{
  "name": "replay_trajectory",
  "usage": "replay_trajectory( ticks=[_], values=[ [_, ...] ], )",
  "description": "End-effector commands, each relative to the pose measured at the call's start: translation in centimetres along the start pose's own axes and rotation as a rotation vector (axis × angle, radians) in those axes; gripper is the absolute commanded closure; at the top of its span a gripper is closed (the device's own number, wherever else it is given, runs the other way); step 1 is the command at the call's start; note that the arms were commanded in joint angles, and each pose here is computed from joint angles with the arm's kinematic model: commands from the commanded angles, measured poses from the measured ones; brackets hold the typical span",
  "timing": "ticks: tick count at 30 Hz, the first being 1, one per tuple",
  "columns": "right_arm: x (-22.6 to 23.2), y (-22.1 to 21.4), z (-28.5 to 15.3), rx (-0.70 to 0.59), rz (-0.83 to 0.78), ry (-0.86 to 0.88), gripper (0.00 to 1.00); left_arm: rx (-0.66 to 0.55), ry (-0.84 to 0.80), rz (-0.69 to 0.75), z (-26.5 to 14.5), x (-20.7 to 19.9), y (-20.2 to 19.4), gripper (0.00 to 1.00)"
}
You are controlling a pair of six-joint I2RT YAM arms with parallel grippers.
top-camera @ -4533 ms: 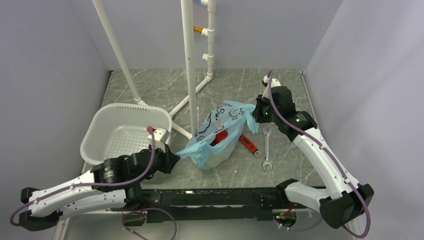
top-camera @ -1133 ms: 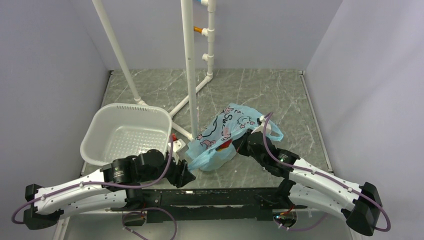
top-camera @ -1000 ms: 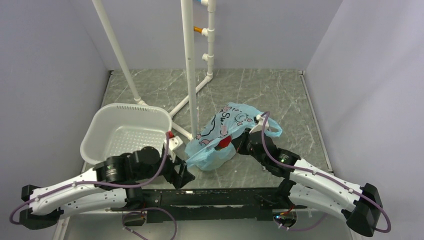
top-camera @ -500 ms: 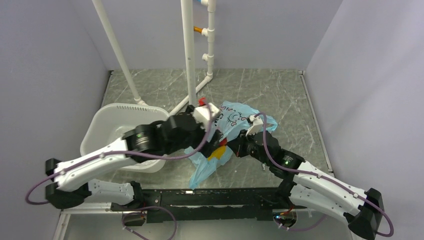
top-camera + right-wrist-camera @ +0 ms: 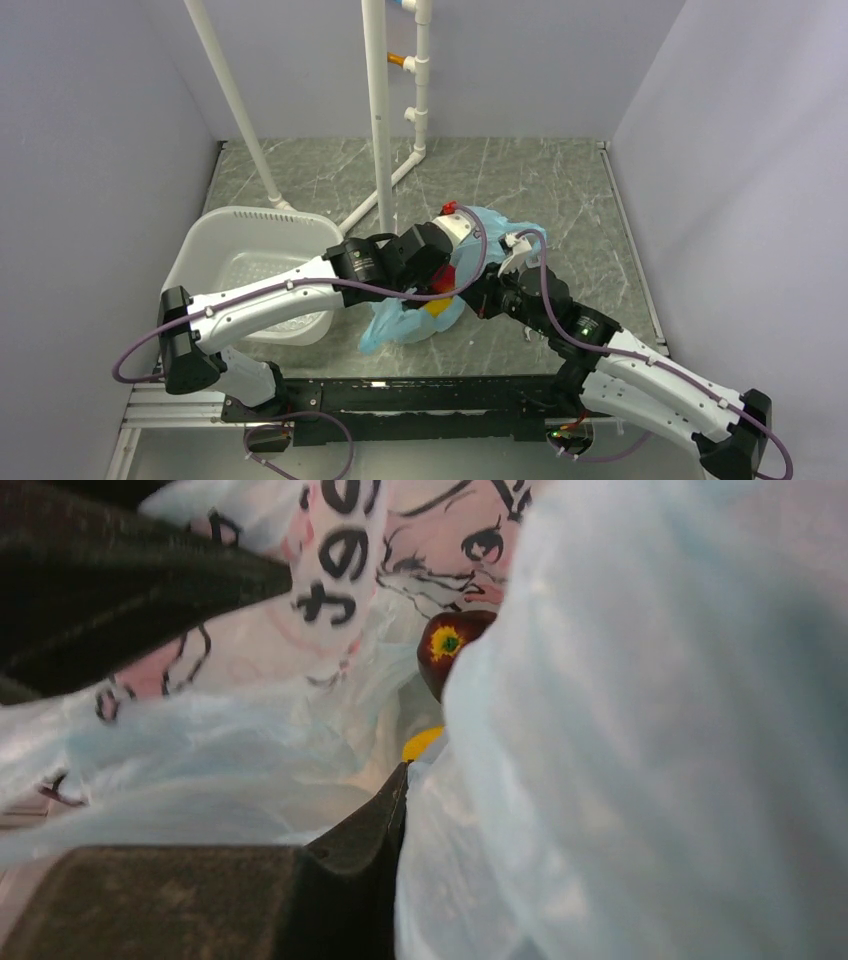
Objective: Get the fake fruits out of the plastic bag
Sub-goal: Adjust the plastic bag at the center of the board.
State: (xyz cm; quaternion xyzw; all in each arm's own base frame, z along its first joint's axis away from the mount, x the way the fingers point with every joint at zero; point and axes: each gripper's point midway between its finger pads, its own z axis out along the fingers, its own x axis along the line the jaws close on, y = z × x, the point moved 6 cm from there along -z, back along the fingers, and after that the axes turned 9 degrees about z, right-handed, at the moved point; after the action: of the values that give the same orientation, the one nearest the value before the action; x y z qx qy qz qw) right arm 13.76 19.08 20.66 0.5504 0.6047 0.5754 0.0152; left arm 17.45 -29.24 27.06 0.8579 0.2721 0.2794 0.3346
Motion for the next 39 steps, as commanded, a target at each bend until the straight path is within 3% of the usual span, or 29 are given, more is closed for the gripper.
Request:
replay_trajectory(
  ticks=[1,3,8,14,20,26,29,39],
  values=[
    [-0.5,0.2,-1.0,-0.015,-0.010,-0.030,1.00,-0.010,0.074,-0.001,-0.3,1.9,0.0,0.87],
    [-1.5,0.2,-1.5,-0.034,0.027,-0.115,1.00,-0.014,0.117,-0.013,-1.1,3.0,-0.5,0.98],
    [-6.5,-0.4,-4.7,-0.175,0.317,-0.525,1.00,-0.072,0.292,-0.115,-4.5,7.1,-1.7,1.00],
    [-7.1,-1.0,-6.2,-0.229,0.396,-0.479,1.00,-0.127,0.266,-0.205,-6.5,9.5,-3.4,1.00],
    [-4.7,-1.0,-4.3,-0.118,0.181,-0.266,1.00,-0.056,0.150,-0.213,-5.3,7.7,-4.6,1.00],
    [-5.4,-1.0,-3.5,-0.046,0.138,-0.412,1.00,-0.046,0.182,-0.211,-5.8,8.2,-4.9,1.00],
    [-7.4,-0.6,-4.2,-0.132,0.209,-0.596,1.00,-0.038,0.243,-0.200,-6.9,9.6,-5.5,1.00],
    [-9.1,0.4,-5.5,-0.226,0.269,-0.715,1.00,-0.034,0.372,-0.268,-9.3,13.8,-8.4,1.00]
  ],
)
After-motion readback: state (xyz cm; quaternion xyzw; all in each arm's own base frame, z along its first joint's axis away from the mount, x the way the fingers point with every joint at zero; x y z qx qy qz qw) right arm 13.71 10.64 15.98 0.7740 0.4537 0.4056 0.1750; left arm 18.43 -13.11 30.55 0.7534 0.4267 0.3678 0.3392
